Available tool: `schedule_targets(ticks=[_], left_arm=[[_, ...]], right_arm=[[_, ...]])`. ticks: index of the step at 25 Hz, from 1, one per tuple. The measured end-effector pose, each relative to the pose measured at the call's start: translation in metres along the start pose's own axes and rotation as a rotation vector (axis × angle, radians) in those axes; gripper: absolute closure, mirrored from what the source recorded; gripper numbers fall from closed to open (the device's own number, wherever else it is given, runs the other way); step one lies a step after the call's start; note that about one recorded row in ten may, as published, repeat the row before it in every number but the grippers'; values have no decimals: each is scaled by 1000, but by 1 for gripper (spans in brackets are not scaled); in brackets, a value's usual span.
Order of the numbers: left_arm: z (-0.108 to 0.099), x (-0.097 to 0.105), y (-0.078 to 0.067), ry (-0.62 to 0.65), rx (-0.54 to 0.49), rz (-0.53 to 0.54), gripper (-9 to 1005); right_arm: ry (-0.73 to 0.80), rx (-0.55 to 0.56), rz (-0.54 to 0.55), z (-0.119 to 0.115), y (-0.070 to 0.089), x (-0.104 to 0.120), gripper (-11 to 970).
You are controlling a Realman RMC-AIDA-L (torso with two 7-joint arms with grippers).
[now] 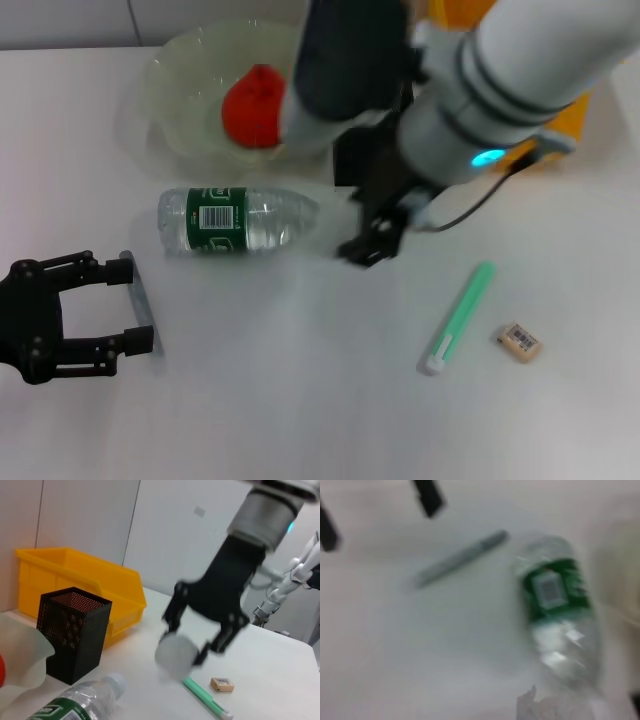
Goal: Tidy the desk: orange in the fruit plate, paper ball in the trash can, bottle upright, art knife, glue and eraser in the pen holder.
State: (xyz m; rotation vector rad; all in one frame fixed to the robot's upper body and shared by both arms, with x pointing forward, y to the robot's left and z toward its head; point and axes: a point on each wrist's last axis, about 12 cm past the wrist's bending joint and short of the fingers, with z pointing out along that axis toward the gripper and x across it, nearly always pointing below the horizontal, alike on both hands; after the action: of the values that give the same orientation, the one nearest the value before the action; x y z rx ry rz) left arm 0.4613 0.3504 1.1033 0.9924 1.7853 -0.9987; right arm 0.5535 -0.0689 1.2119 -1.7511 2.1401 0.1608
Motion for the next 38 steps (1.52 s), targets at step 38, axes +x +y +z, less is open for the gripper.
schedule_targets(ticks=[38], left_arm=[[10, -5, 4, -19, 12, 15, 134]], right_arm=[[-167, 453, 495, -14, -115, 137, 196]])
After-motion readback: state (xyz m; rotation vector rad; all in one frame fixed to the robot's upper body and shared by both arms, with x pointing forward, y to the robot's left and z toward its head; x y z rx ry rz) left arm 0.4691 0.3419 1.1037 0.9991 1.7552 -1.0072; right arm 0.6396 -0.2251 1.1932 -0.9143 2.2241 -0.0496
